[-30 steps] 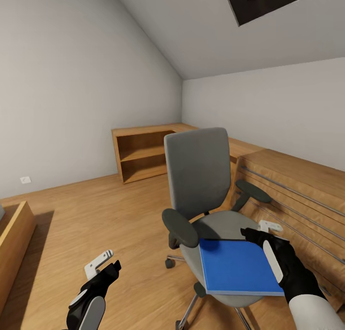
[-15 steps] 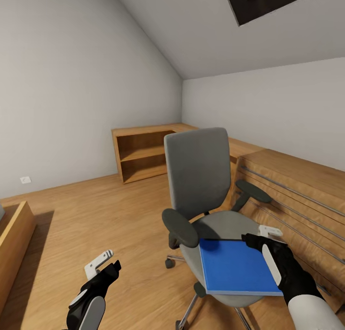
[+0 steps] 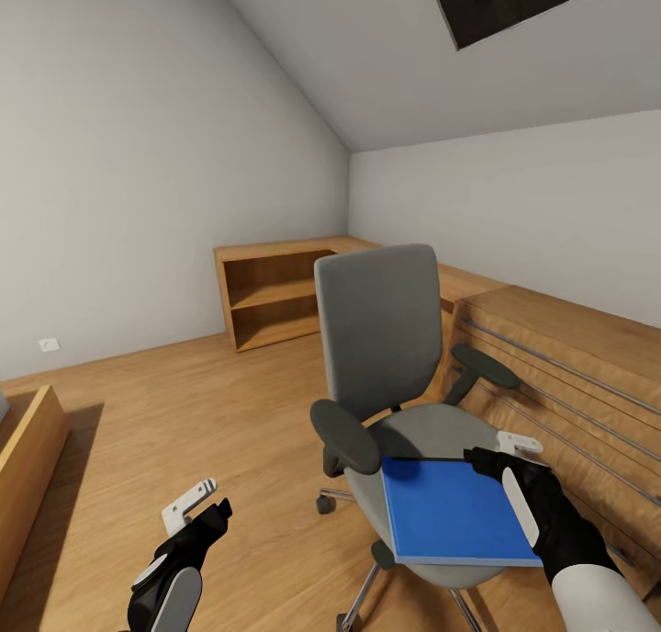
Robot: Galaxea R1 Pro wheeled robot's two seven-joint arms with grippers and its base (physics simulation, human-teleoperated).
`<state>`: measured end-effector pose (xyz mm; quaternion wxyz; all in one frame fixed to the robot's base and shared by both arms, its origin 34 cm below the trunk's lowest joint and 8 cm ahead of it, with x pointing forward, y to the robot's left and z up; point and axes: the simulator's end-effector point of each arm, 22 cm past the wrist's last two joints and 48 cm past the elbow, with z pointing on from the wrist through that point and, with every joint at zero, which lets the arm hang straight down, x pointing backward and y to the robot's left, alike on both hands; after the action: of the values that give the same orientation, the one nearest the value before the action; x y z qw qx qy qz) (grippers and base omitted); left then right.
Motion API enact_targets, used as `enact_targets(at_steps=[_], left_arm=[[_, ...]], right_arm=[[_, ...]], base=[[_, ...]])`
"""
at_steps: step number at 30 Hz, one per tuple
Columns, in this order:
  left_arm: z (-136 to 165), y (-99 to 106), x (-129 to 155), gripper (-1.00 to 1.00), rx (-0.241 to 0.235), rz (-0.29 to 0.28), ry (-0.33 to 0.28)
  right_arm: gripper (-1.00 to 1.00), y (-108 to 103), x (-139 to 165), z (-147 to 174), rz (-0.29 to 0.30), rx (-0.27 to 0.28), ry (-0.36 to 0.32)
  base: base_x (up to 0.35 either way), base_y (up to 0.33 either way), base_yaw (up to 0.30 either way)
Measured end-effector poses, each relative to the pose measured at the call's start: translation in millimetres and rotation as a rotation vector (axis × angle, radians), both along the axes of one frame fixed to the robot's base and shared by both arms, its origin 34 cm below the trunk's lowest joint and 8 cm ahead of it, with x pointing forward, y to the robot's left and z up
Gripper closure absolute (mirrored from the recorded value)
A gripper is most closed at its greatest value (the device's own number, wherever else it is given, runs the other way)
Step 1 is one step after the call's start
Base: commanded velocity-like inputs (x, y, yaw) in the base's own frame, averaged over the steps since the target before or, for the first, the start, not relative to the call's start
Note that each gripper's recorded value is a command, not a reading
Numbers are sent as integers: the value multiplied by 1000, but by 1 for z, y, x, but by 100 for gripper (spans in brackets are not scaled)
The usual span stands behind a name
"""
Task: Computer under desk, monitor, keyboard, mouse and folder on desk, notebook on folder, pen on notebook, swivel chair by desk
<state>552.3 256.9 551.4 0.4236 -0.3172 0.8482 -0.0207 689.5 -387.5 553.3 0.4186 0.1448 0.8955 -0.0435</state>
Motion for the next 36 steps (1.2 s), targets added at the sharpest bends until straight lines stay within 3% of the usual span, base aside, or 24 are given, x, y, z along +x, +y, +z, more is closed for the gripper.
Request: enact_targets(at_steps=[11, 36], left_arm=[[0, 0, 0, -100, 0, 0, 0], [0, 0, 0, -100, 0, 0, 0]], right_arm=[[-100, 0, 1, 2, 1, 1, -7], [-100, -3, 3, 10, -8, 4, -24]], base=[[128, 0, 0], [6, 0, 0]])
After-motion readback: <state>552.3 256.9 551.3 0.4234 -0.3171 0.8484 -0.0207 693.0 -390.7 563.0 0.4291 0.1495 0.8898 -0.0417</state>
